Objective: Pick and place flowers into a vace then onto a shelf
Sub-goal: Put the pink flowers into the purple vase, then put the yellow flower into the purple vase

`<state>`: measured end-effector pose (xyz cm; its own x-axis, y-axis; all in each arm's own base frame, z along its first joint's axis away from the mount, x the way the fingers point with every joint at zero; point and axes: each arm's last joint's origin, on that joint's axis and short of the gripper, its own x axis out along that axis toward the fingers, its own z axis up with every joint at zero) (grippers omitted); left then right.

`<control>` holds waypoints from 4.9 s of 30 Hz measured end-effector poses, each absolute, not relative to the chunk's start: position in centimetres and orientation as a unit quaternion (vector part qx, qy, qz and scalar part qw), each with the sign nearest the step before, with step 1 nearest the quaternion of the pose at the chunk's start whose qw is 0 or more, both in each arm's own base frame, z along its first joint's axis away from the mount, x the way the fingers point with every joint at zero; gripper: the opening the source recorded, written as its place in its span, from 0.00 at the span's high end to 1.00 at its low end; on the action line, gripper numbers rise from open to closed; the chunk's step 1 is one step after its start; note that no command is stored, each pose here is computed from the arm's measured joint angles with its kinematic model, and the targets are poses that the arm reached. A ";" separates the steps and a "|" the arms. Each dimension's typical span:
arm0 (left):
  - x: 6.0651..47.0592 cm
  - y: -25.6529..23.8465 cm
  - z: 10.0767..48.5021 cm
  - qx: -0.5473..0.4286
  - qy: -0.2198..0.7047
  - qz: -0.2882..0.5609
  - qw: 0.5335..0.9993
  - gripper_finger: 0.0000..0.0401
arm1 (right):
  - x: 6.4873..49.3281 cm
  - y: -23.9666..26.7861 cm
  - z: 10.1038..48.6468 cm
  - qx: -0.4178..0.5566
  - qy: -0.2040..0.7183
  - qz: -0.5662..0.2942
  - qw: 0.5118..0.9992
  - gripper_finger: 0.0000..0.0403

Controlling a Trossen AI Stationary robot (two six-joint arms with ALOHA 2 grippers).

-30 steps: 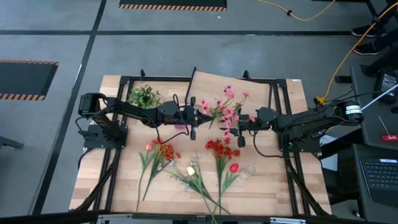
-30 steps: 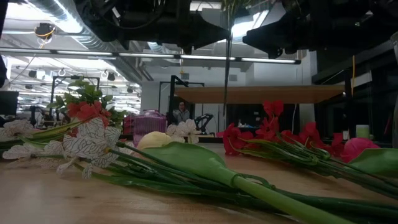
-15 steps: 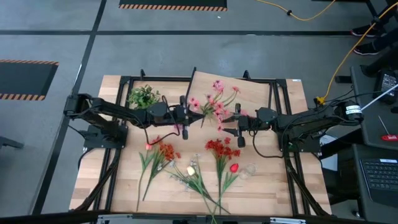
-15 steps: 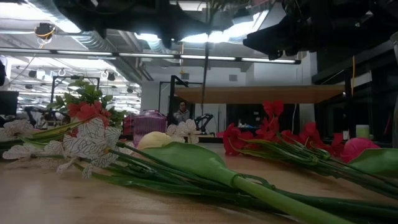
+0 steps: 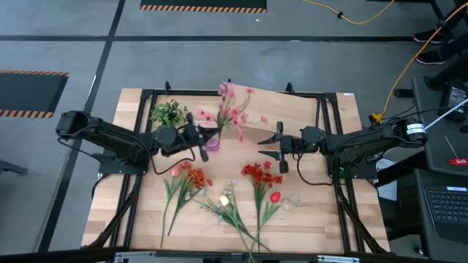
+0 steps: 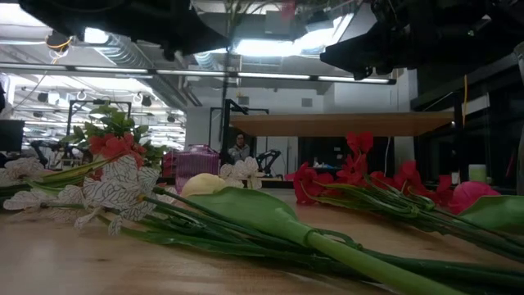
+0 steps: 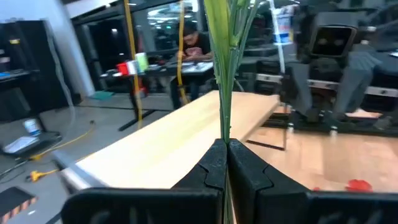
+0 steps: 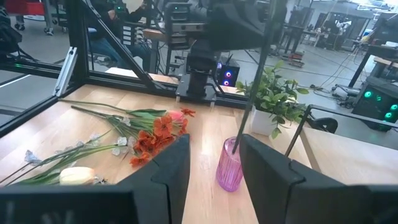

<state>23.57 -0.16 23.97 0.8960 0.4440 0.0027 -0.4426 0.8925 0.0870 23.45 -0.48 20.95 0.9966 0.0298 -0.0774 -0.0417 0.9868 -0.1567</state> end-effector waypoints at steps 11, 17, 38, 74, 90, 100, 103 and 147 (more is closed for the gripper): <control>21.2 -0.4 24.2 0.042 0.008 0.270 0.962 0.99 | 23.4 -0.5 20.9 -0.081 0.041 0.018 0.996 0.75; 20.9 -0.2 24.3 0.034 0.012 0.284 0.958 0.99 | 23.4 -0.5 20.7 -0.081 0.047 0.019 0.995 0.96; 22.4 -0.2 21.6 0.011 0.061 0.317 0.947 0.99 | 23.4 -0.5 20.6 -0.081 0.054 0.019 0.995 0.99; 23.4 -0.3 18.8 -0.042 0.101 0.338 0.935 0.98 | 23.4 -0.5 20.5 -0.082 0.058 0.018 0.995 0.98; 23.2 -0.2 19.2 -0.005 0.106 0.340 0.934 0.80 | 23.4 -0.5 20.5 -0.082 0.058 0.018 0.995 0.98; 23.0 -0.2 19.7 0.016 0.105 0.340 0.934 0.63 | 23.4 -0.5 20.5 -0.082 0.058 0.018 0.995 0.98; 23.0 -0.2 19.7 0.019 0.106 0.341 0.934 0.61 | 23.4 -0.5 20.5 -0.082 0.058 0.018 0.995 0.98; 23.3 -7.9 21.8 -0.037 0.154 0.126 0.979 0.64 | 23.4 -0.3 19.7 -0.023 0.120 0.022 0.992 0.98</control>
